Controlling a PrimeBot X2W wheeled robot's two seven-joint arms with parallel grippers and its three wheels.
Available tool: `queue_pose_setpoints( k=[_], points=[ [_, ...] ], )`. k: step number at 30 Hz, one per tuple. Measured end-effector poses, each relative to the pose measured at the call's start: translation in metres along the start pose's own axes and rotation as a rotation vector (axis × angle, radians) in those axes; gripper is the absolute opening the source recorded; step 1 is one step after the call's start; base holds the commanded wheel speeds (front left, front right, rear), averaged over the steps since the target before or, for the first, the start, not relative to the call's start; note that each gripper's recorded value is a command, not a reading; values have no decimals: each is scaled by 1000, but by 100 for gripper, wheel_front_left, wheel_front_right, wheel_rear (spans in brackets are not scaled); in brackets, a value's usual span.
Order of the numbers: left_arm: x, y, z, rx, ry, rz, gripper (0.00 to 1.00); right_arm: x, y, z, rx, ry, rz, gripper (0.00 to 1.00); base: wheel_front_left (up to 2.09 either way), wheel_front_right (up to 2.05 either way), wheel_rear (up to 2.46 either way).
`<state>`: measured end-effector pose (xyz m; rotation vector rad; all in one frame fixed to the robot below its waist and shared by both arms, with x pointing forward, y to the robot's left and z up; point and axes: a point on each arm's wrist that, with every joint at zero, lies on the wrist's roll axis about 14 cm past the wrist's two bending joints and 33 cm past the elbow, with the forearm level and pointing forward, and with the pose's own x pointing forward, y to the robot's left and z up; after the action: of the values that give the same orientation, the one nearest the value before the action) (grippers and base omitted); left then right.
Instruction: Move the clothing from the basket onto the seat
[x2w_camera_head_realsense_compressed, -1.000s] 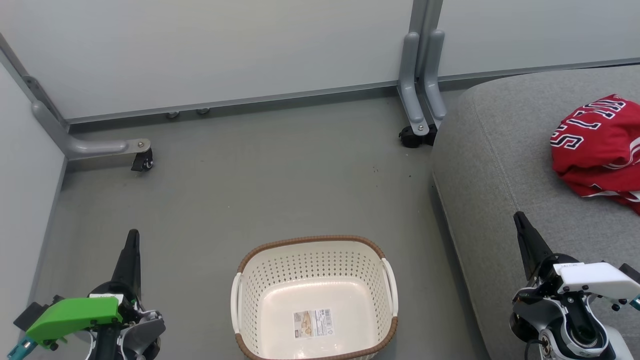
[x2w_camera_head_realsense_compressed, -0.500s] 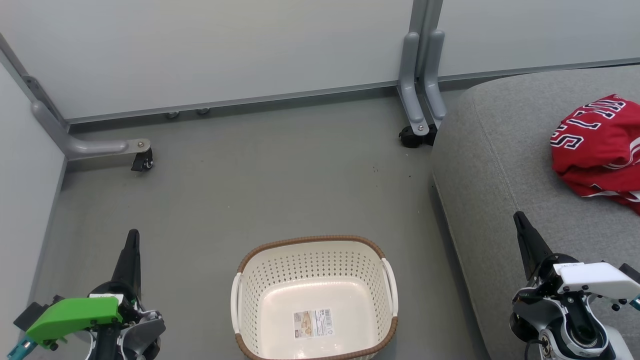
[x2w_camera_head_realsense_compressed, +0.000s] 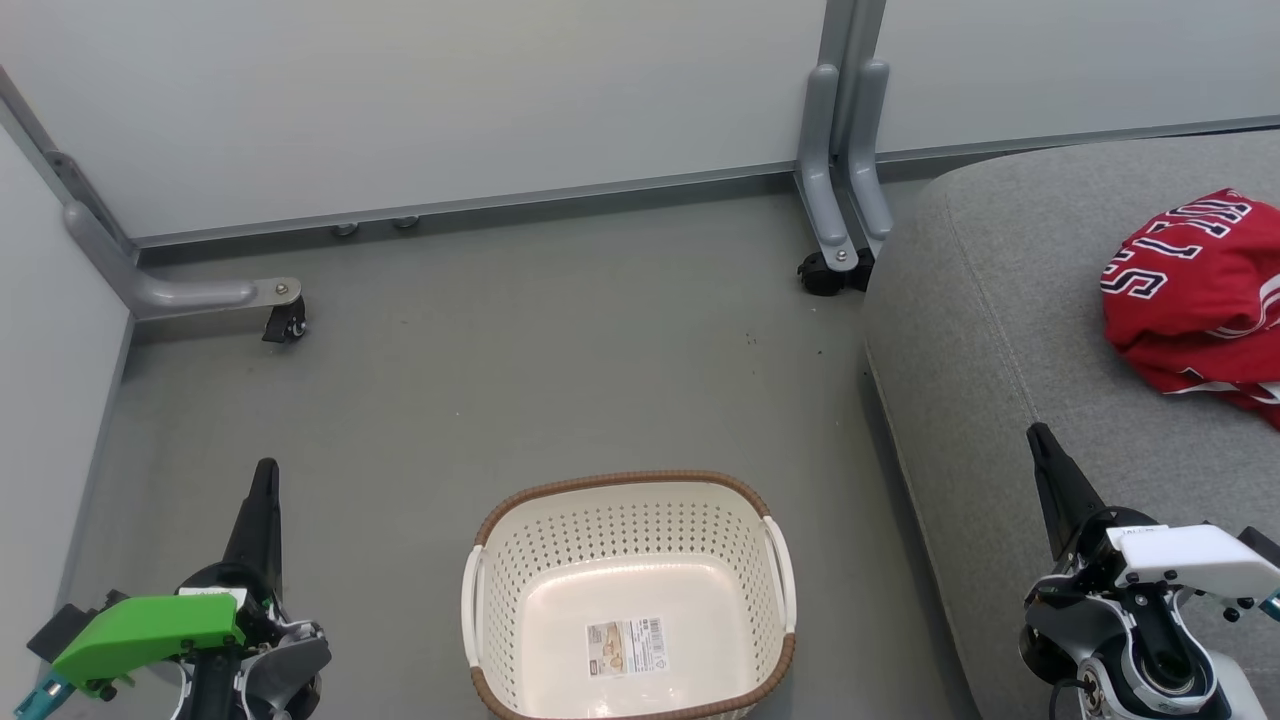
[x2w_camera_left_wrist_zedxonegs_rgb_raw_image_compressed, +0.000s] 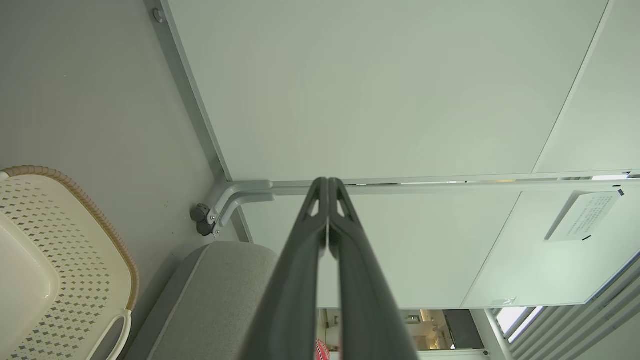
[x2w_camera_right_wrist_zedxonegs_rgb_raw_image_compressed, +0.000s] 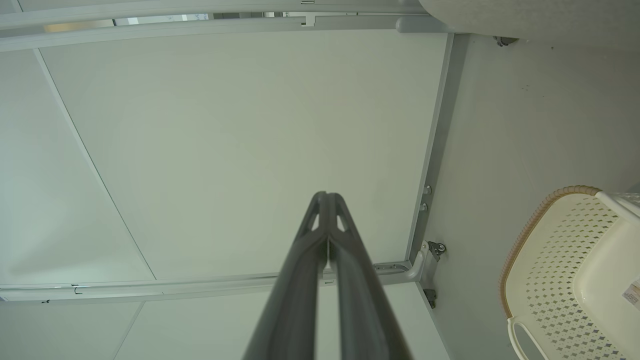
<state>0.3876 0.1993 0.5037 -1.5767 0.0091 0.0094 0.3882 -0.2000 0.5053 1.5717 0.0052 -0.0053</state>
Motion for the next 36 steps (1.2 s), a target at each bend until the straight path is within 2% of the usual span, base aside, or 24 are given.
queue_pose_setpoints(
  k=[36],
  points=[
    [0, 0, 0, 0, 0, 0, 0, 0, 0, 0, 0, 0, 0, 0, 0, 0, 0]
  ],
)
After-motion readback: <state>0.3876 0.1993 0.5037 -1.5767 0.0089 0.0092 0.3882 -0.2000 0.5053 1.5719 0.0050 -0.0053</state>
